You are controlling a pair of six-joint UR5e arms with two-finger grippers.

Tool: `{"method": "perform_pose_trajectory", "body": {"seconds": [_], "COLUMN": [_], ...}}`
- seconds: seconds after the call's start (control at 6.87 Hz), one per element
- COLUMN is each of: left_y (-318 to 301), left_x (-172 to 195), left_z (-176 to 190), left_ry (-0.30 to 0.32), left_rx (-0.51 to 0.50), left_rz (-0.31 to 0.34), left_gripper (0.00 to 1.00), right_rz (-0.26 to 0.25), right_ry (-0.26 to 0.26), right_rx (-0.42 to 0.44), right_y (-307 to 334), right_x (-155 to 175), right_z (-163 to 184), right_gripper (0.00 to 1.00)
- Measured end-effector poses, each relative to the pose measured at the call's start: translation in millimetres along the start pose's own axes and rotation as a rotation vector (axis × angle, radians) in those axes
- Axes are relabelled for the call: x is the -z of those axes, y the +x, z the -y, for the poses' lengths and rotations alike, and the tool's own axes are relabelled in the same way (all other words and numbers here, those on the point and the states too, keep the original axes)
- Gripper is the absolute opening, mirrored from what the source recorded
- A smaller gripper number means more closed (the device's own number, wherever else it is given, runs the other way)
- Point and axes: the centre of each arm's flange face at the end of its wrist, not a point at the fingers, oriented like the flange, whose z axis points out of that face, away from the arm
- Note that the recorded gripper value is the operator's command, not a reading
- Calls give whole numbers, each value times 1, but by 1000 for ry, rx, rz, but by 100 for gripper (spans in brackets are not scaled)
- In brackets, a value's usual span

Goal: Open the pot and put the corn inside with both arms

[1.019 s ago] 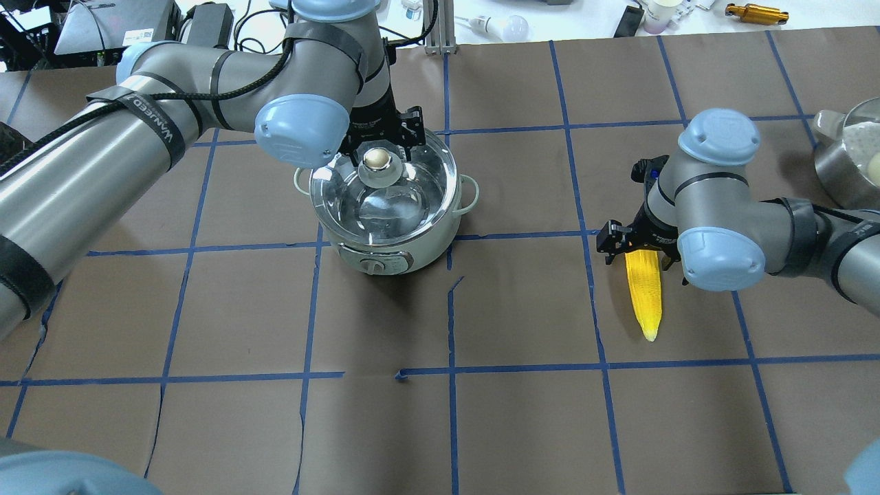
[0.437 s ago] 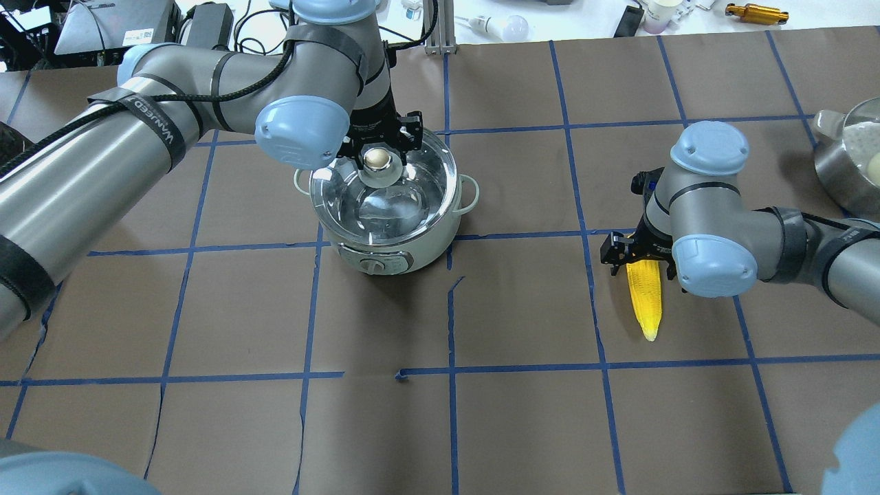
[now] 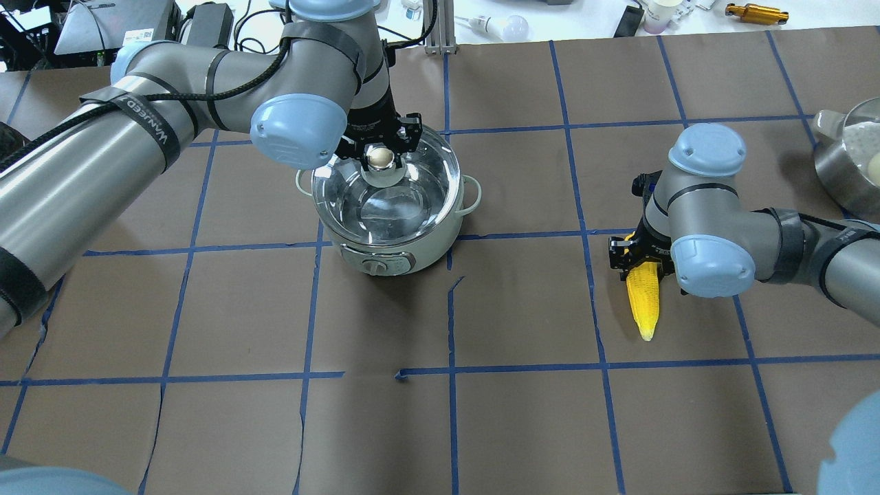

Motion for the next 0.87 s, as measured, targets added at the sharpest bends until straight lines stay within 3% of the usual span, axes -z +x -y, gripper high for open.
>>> {"method": "perform_pose_trajectory", "body": {"seconds": [0.44,0.87], "left_y": [-19,-156], "left_x": [53,86], "left_z": [-3,32], "left_ry": [22,10], "left_rx": [-1,-28], "left_rz": [-7,24], "left_gripper": [42,35], "right_rz": [1,14], "right_ry": [68,140], "right_rx": [-11,-50], "right_y": [-3,-89], "right_x": [38,152], "right_z": [24,57], "right_gripper": [0,0]}}
